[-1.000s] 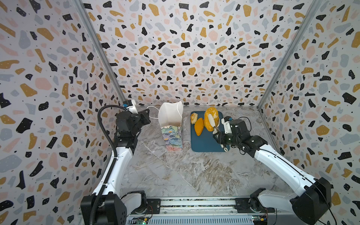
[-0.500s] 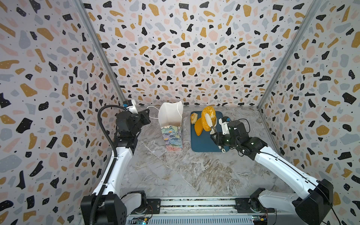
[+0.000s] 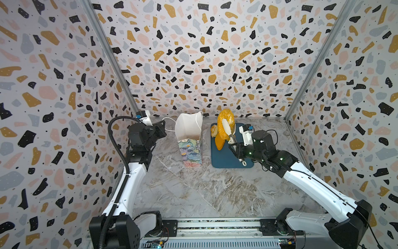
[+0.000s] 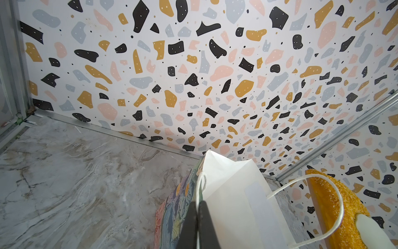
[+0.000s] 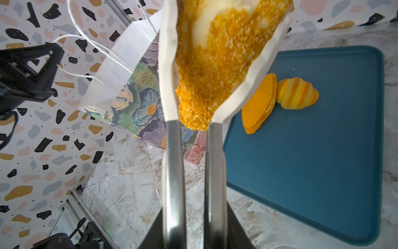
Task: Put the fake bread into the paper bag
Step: 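Lift the sugar-crusted bun with the tongs and carry it toward the bag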
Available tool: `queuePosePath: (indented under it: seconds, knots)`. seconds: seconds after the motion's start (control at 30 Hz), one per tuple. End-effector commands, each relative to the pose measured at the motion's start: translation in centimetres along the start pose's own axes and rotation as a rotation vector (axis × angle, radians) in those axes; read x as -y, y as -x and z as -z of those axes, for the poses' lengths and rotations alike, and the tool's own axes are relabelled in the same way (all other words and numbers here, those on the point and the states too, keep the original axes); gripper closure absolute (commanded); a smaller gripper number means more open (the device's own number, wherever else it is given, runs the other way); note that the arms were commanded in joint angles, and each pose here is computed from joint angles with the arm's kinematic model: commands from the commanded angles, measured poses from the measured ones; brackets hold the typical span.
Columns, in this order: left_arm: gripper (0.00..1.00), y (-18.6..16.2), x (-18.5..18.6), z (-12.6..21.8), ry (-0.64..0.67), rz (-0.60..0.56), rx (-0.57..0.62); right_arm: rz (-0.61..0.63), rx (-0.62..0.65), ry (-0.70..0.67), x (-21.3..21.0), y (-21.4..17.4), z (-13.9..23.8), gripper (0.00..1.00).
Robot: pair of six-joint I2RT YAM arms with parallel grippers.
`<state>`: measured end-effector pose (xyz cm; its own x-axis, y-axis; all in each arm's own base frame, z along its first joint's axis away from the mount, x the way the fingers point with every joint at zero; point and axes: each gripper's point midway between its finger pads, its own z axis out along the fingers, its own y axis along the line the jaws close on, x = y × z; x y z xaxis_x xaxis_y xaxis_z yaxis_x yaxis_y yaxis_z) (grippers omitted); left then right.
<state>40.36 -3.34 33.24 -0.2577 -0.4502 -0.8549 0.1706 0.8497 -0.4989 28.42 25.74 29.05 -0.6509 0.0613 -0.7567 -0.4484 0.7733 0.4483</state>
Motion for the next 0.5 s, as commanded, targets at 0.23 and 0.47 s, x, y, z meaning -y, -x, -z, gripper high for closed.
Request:
queuePosePath:
  seconds: [0.23,0.47]
  knots:
    - [1.00,0.4,0.5,0.0,-0.021,-0.020,0.019,0.108,0.187,0.120,-5.7,6.2,3.0,0.70]
    - [1.00,0.4,0.5,0.0,-0.023,-0.019,0.018,0.131,0.218,0.145,-7.7,7.9,3.3,0.70]
